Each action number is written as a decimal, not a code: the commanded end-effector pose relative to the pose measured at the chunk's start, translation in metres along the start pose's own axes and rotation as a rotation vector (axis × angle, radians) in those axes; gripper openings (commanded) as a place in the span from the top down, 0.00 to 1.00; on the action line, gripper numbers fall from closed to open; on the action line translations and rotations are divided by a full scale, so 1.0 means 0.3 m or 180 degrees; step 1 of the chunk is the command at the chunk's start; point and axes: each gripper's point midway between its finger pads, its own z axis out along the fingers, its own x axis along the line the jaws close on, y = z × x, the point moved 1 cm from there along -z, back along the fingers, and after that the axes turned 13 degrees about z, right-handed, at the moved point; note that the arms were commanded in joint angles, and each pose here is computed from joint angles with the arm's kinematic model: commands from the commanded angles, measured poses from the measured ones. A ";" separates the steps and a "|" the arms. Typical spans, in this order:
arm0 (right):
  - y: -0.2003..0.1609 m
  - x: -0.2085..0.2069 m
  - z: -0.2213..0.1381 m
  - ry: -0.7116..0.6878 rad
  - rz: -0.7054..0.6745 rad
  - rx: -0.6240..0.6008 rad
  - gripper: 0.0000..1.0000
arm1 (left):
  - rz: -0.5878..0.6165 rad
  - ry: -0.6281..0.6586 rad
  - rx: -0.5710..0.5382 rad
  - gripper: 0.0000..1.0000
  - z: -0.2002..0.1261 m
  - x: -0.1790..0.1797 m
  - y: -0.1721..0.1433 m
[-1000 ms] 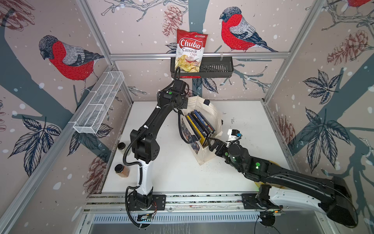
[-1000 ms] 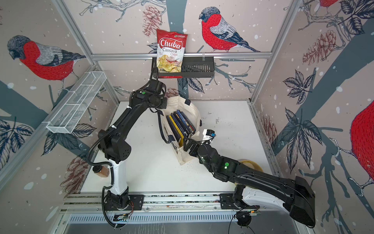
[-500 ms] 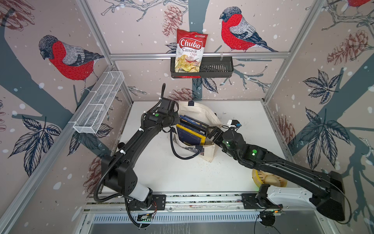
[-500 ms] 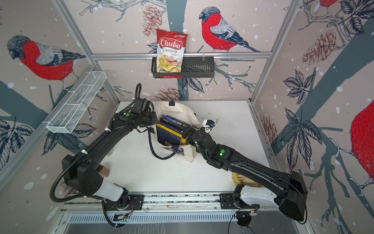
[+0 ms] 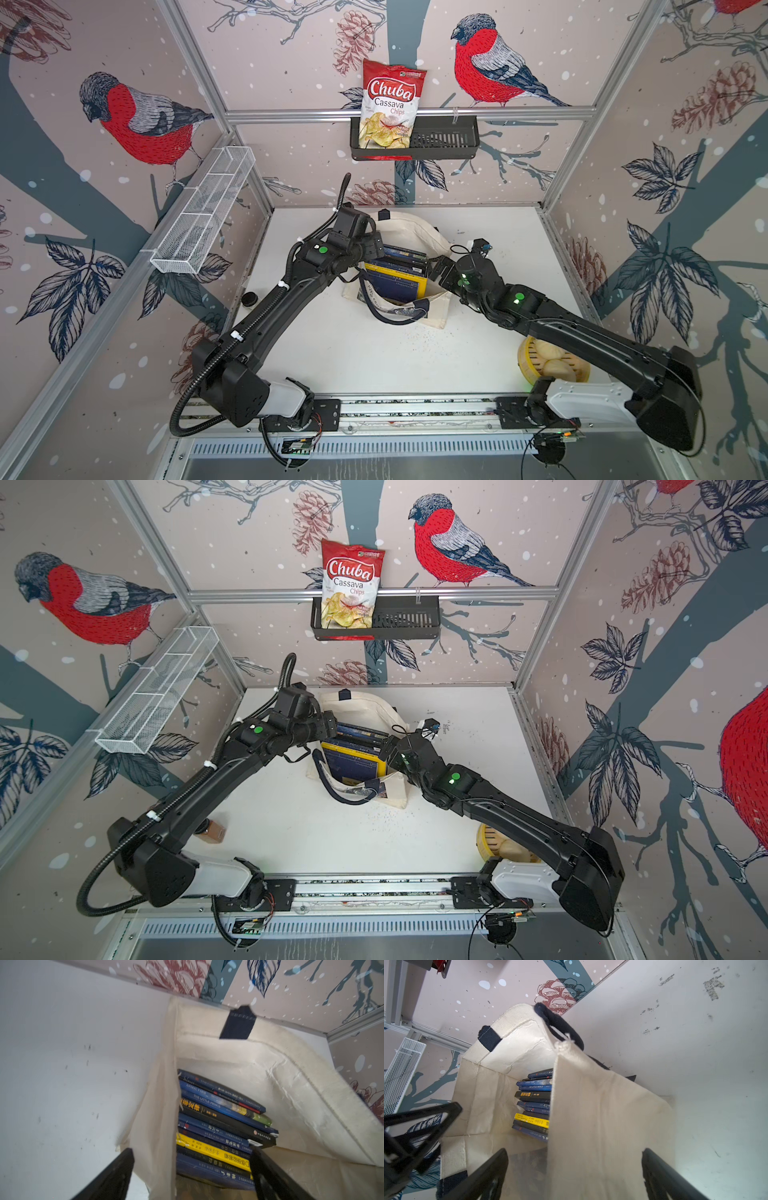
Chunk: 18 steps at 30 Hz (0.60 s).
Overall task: Take out the books from the canvas bag
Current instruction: Adjust the canvas bag at the center of the board.
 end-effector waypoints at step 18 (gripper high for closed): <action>0.039 -0.004 -0.154 0.0136 -0.0372 -0.0149 0.00 | 0.0593 0.0596 0.0816 0.04 0.218 0.139 0.011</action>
